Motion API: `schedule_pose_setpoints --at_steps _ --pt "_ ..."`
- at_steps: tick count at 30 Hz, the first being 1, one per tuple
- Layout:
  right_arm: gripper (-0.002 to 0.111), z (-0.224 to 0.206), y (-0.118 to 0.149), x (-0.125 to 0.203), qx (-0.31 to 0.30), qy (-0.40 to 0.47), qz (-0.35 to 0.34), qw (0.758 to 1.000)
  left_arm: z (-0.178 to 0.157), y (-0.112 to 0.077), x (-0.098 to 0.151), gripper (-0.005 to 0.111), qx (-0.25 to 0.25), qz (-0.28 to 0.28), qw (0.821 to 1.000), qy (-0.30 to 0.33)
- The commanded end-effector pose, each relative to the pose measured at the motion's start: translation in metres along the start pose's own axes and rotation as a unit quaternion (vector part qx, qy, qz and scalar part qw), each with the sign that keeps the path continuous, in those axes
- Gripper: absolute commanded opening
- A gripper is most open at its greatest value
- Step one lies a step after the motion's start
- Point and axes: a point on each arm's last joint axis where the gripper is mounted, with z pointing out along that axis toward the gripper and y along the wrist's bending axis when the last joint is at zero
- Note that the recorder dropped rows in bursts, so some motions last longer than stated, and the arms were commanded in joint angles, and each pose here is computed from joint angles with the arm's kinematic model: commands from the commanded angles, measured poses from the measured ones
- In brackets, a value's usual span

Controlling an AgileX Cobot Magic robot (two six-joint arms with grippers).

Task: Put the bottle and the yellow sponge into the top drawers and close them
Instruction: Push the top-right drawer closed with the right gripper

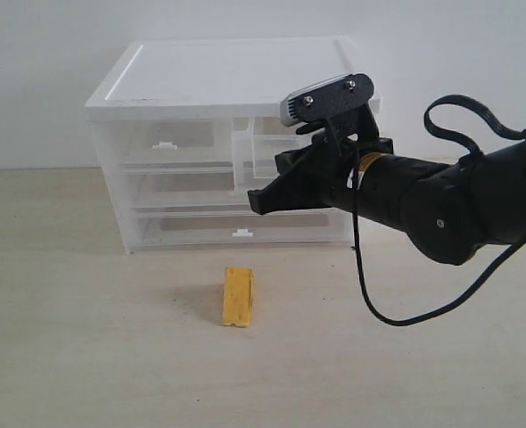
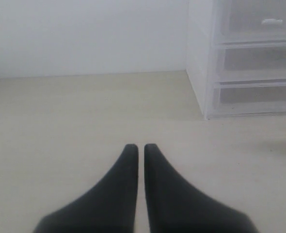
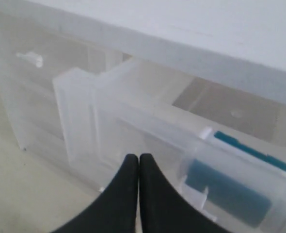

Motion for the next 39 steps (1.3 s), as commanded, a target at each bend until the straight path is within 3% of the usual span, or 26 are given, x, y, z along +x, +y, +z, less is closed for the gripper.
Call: schedule_pose_setpoints --at_steps 1,9,28,39 --pt "0.0 0.0 -0.011 0.007 0.01 0.048 -0.026 0.998 0.0 0.0 0.001 0.004 0.0 -0.008 1.0 -0.002" --pt "0.0 -0.006 -0.027 0.0 0.031 0.038 -0.031 0.998 0.0 0.0 0.001 0.004 0.0 -0.008 1.0 -0.002" --pt "0.0 0.006 -0.029 -0.029 0.036 -0.022 -0.037 0.998 0.0 0.0 0.001 0.004 0.0 -0.008 1.0 -0.002" --pt "0.0 0.005 -0.032 -0.024 0.037 0.012 -0.037 0.999 0.0 0.0 0.001 0.004 0.0 -0.008 1.0 -0.002"
